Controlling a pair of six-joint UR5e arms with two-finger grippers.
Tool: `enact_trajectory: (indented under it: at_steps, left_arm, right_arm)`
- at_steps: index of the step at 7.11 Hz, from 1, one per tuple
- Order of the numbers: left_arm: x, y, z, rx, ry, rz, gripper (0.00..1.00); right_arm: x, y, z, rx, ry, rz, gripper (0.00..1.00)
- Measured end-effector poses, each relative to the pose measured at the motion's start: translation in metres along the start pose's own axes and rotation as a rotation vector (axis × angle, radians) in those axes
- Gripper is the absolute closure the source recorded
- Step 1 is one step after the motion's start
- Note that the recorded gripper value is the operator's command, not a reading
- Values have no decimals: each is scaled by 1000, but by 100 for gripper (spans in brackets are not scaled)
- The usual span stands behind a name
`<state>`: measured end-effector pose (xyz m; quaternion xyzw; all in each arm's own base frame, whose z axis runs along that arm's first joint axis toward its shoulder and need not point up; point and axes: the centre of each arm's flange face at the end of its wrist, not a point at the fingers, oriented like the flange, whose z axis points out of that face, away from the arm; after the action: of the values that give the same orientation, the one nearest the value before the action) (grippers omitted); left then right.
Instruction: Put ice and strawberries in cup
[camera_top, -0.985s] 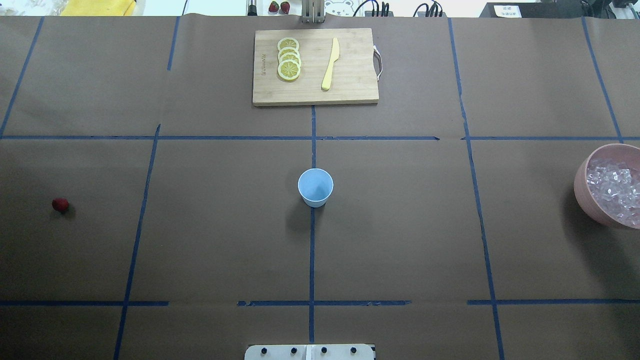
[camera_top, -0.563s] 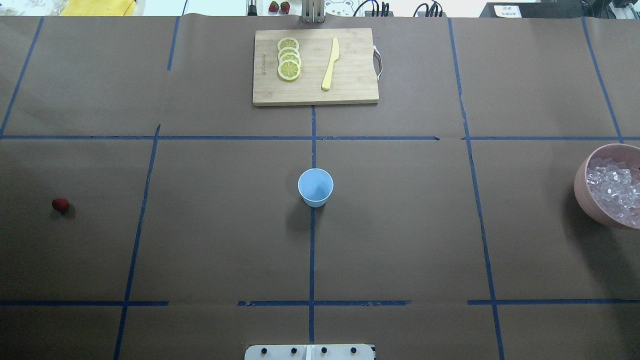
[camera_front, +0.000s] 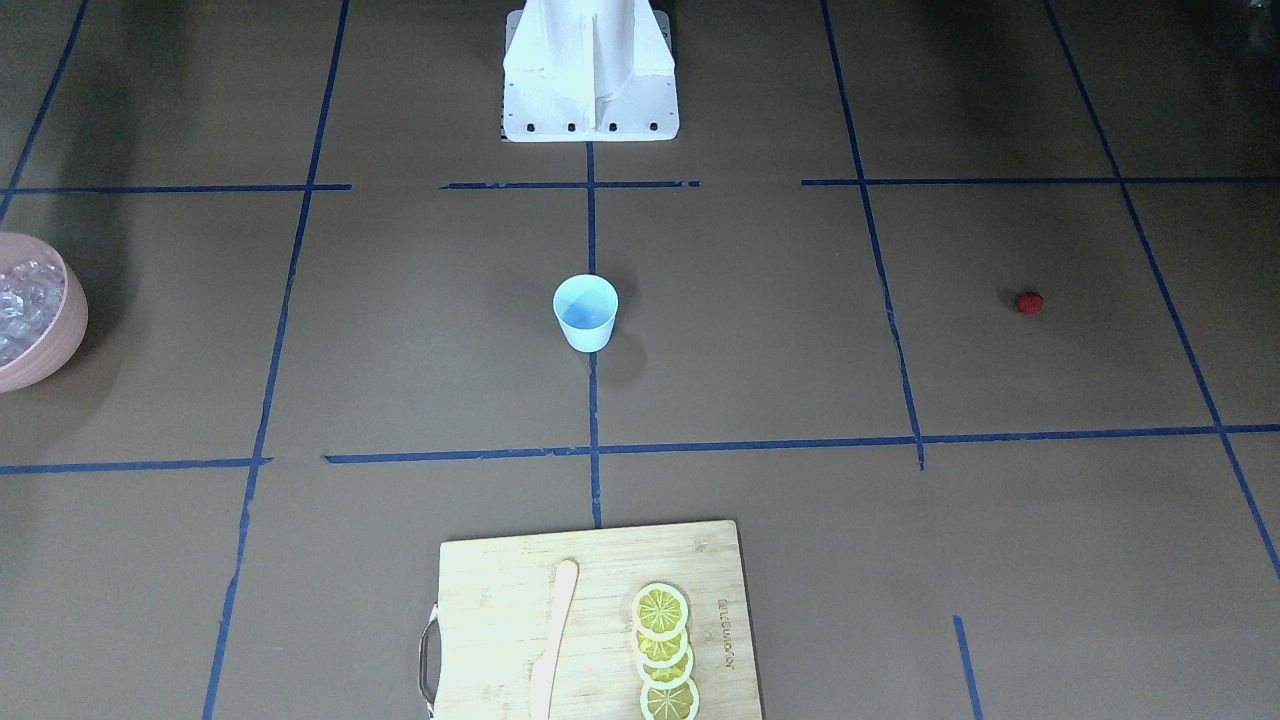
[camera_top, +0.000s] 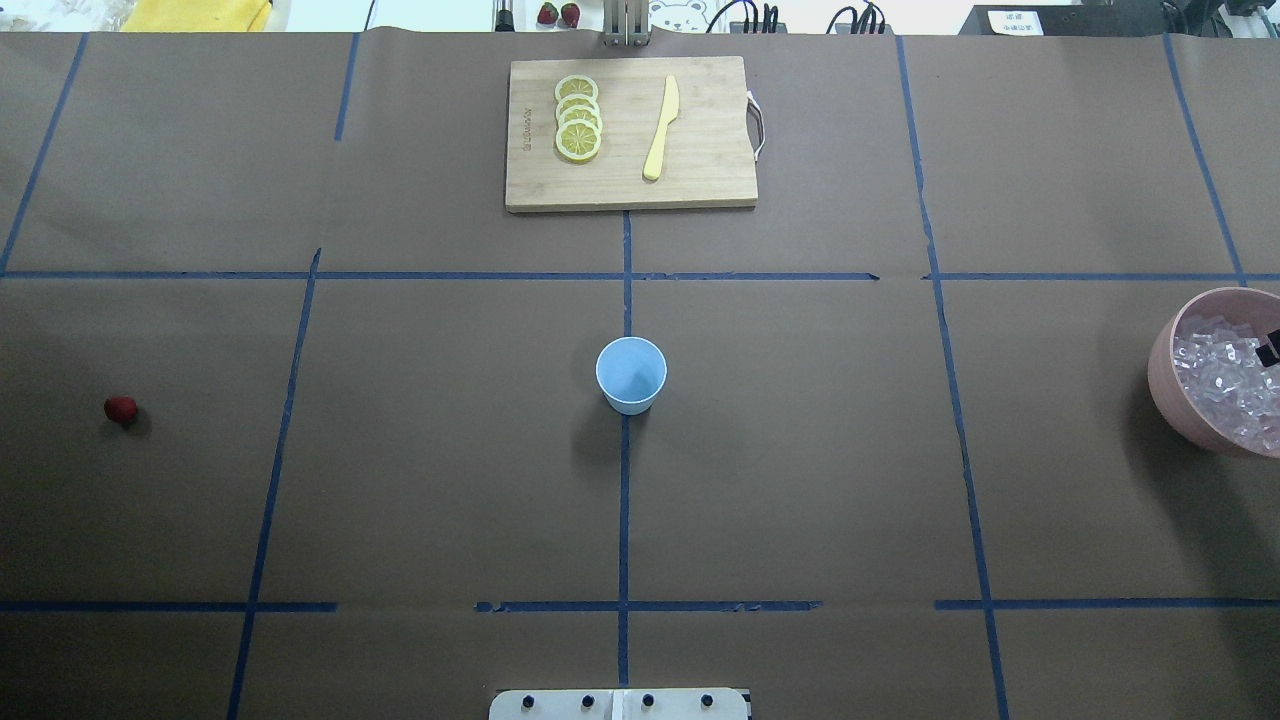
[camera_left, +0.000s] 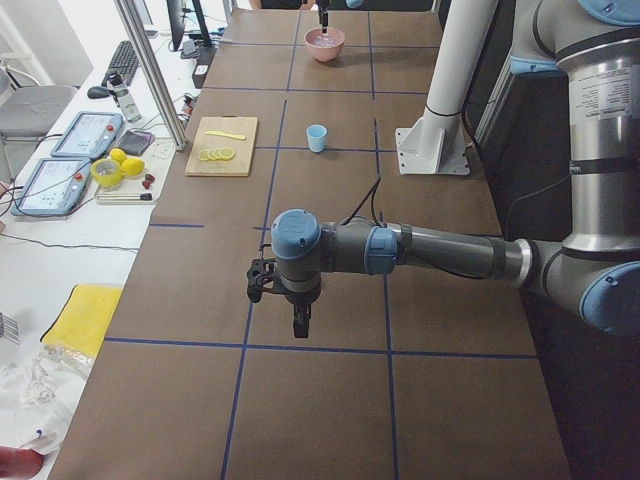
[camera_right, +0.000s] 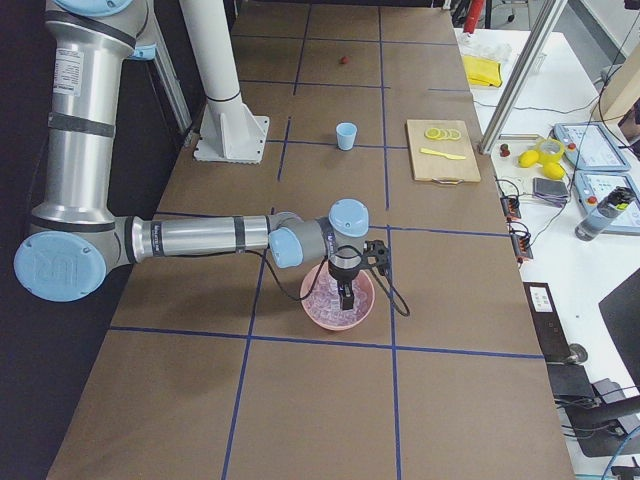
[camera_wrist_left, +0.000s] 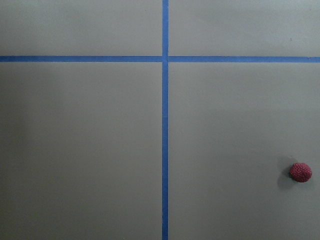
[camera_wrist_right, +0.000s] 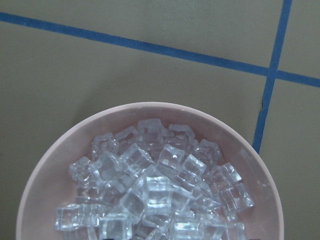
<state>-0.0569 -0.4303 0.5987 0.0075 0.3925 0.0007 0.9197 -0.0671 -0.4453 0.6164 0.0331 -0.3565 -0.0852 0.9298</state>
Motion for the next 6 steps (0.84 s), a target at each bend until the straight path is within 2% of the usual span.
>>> enact_trajectory:
  at_steps: [2, 6]
  left_arm:
    - [1, 0, -1, 2, 0, 2, 0]
    - [1, 0, -1, 2, 0, 2, 0]
  right_arm:
    - [3, 1, 6, -13, 1, 8, 31]
    - [3, 3, 20, -43, 3, 7, 31]
